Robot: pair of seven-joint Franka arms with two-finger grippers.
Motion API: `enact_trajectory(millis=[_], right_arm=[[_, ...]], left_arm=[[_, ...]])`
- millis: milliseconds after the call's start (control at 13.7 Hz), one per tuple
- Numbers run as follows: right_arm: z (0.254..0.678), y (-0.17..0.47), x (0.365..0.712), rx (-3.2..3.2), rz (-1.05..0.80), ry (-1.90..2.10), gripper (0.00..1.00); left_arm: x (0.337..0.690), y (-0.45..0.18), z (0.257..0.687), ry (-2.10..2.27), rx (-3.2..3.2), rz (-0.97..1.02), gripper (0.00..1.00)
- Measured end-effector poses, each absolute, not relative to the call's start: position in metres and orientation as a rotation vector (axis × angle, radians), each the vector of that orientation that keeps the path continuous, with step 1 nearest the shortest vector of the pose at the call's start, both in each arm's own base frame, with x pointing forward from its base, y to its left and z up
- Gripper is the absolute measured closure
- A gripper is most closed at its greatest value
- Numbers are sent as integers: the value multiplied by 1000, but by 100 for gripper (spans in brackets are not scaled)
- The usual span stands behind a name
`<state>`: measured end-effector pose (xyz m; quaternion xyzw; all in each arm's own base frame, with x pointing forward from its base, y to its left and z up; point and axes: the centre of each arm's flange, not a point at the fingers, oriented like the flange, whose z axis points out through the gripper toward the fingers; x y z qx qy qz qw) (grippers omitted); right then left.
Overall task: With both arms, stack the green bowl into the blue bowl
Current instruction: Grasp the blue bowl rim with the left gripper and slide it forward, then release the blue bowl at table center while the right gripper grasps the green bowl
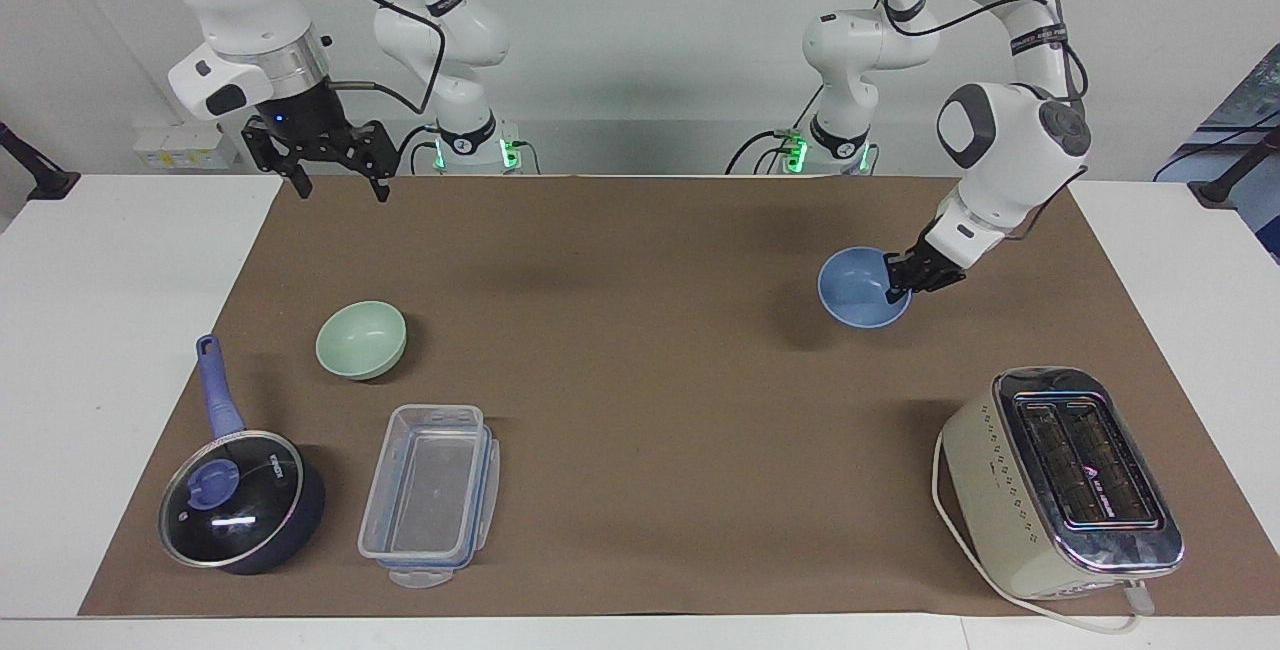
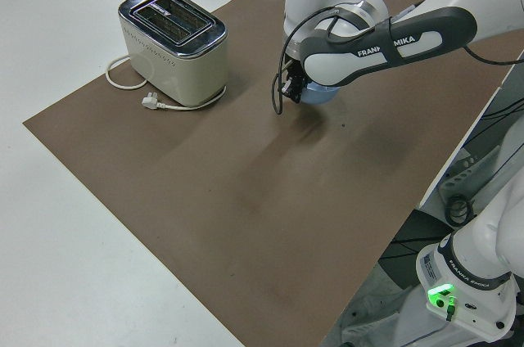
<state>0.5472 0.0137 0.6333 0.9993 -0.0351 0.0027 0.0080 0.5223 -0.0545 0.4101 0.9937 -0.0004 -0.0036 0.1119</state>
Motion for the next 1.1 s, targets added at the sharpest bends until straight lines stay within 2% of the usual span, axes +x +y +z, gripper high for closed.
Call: enact_trajectory(millis=[366, 585, 878, 1098], right_arm=[[622, -4, 556, 3122, 100, -148, 0], [593, -38, 559, 3119, 102, -94, 0], [523, -75, 558, 3118, 91, -53, 0], [452, -97, 560, 3125, 90, -24, 0]], left_arm=[[514, -137, 418, 5, 2892, -19, 91], [507, -189, 406, 11, 2887, 8, 91], [485, -272, 373, 4, 2878, 32, 91], [457, -330, 343, -20, 2871, 40, 91]])
